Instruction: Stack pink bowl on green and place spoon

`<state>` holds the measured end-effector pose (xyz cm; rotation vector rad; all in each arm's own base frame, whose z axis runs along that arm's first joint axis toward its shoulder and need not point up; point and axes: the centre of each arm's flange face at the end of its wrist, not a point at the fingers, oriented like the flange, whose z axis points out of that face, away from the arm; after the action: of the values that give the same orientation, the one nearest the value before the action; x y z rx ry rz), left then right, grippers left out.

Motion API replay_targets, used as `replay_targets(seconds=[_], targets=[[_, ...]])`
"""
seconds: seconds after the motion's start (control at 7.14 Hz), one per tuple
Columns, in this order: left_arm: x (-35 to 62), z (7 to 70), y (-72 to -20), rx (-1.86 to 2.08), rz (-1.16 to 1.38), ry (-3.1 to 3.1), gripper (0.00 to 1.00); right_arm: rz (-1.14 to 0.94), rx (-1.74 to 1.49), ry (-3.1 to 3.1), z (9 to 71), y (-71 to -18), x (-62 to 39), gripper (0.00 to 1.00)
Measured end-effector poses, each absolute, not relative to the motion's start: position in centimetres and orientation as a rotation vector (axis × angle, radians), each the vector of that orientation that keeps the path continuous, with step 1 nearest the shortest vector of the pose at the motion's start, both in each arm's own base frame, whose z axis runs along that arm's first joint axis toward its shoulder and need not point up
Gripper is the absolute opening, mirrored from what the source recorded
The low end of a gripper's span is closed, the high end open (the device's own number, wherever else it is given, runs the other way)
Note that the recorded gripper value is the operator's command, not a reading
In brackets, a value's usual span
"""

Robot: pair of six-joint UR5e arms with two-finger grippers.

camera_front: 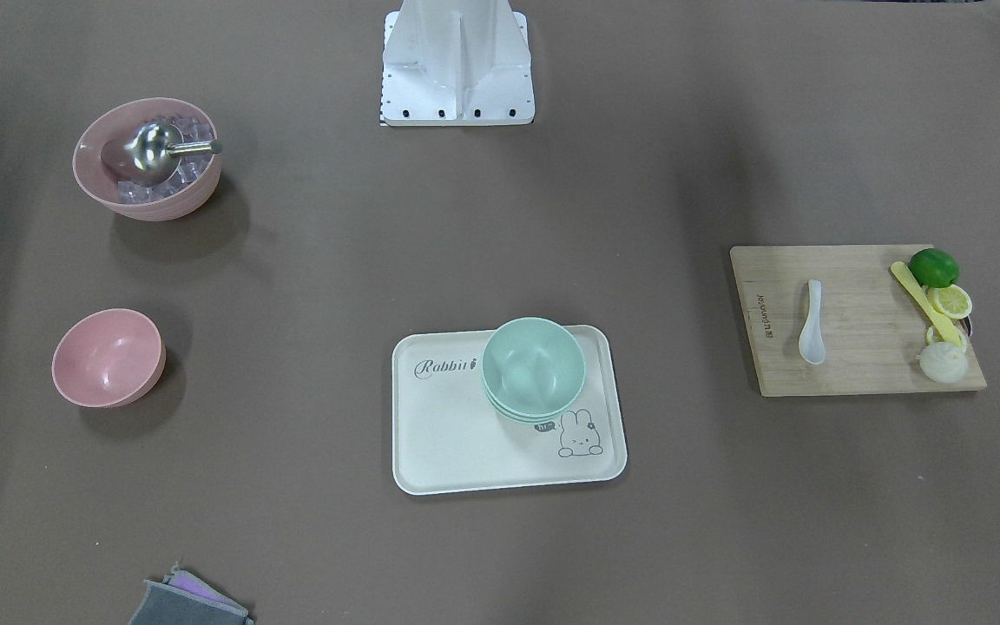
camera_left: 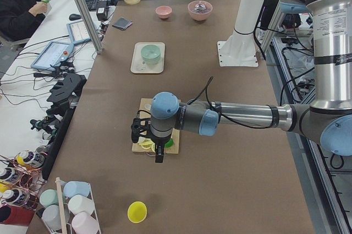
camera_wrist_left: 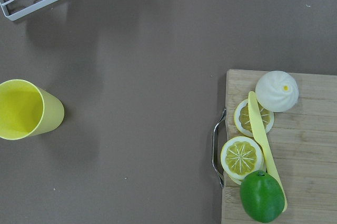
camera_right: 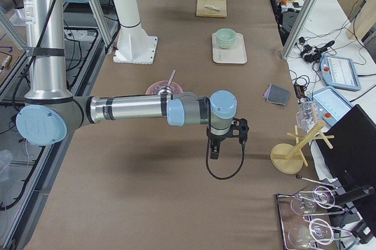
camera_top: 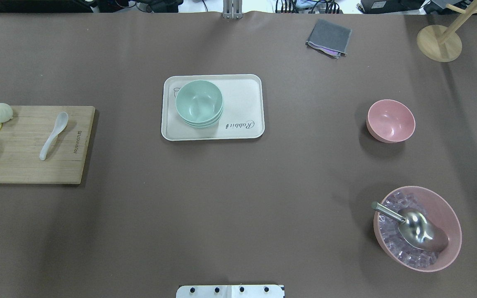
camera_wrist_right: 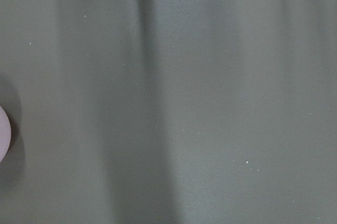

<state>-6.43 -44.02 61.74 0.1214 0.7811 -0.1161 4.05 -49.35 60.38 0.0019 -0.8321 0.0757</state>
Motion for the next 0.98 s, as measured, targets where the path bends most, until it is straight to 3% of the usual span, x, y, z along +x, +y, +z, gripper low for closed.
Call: replay_targets(seconds=[0.98], targets=[[-6.37,61.82,-44.10,0.119,-0.116,0.783,0.98,0.071,0.010,-0.834,59.90,-49.34,4.00,1.00]])
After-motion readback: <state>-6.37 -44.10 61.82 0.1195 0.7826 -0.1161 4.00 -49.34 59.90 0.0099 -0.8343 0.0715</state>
